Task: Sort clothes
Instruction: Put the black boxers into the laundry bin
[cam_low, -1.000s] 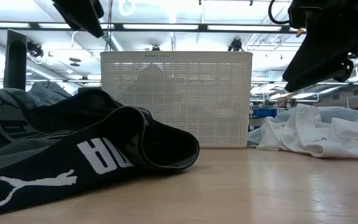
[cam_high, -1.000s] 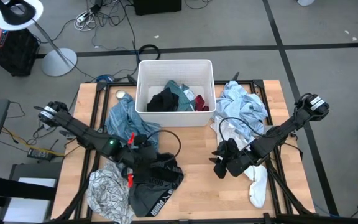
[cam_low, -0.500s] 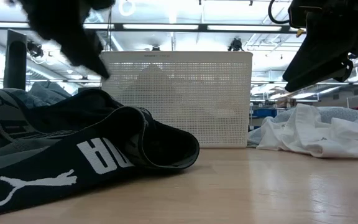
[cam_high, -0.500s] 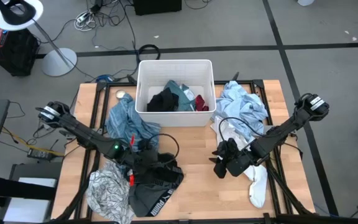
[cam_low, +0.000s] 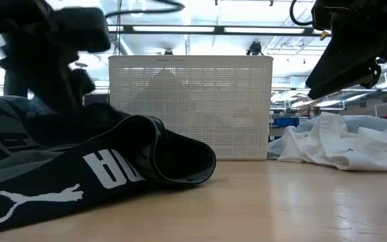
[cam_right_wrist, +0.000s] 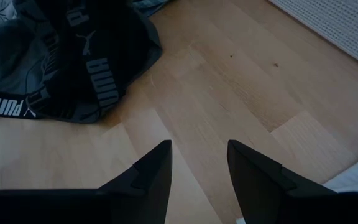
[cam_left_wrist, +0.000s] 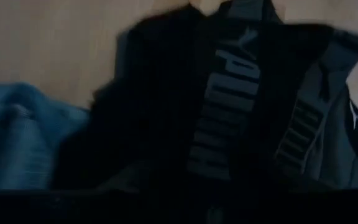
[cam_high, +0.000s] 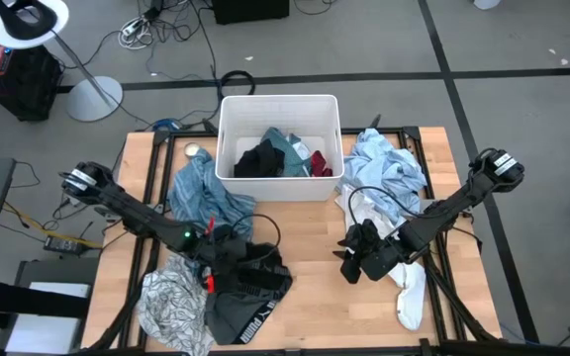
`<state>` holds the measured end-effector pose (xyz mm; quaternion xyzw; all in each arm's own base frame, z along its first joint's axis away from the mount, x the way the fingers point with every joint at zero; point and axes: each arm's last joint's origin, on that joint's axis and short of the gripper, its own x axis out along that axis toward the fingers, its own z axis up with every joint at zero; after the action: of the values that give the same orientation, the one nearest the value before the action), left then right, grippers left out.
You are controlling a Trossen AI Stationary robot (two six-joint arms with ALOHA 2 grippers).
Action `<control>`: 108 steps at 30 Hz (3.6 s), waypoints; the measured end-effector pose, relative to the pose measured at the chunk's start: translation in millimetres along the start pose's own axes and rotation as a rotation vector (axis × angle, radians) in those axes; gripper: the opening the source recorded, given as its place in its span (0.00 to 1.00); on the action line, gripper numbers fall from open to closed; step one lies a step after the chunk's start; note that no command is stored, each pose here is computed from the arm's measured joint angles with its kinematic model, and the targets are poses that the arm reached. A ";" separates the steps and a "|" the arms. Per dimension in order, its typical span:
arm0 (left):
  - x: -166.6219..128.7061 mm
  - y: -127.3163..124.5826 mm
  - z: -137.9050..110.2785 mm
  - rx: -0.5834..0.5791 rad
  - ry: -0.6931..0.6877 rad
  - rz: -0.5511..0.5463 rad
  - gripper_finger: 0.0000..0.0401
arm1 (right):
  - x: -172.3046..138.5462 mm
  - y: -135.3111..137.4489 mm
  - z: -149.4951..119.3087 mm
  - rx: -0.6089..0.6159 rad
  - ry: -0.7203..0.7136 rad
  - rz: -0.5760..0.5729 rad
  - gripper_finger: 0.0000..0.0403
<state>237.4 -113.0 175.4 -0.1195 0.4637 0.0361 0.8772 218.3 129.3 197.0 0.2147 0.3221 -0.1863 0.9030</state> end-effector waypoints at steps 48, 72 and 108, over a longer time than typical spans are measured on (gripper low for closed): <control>-70.7 -34.0 125.8 0.250 -0.037 0.361 0.00 | 0.0 -0.1 0.2 -0.001 -0.004 -0.002 0.37; -133.7 -27.7 178.2 0.235 -0.182 0.322 0.06 | 0.0 -0.1 0.1 -0.011 -0.003 -0.002 0.37; -132.9 -25.5 180.9 0.272 -0.173 0.292 0.15 | 0.0 0.0 0.1 -0.009 0.000 0.000 0.37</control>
<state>312.0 -87.4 387.1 0.0717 0.3996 0.1101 0.9072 218.4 129.2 197.0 0.2105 0.3231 -0.1848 0.9040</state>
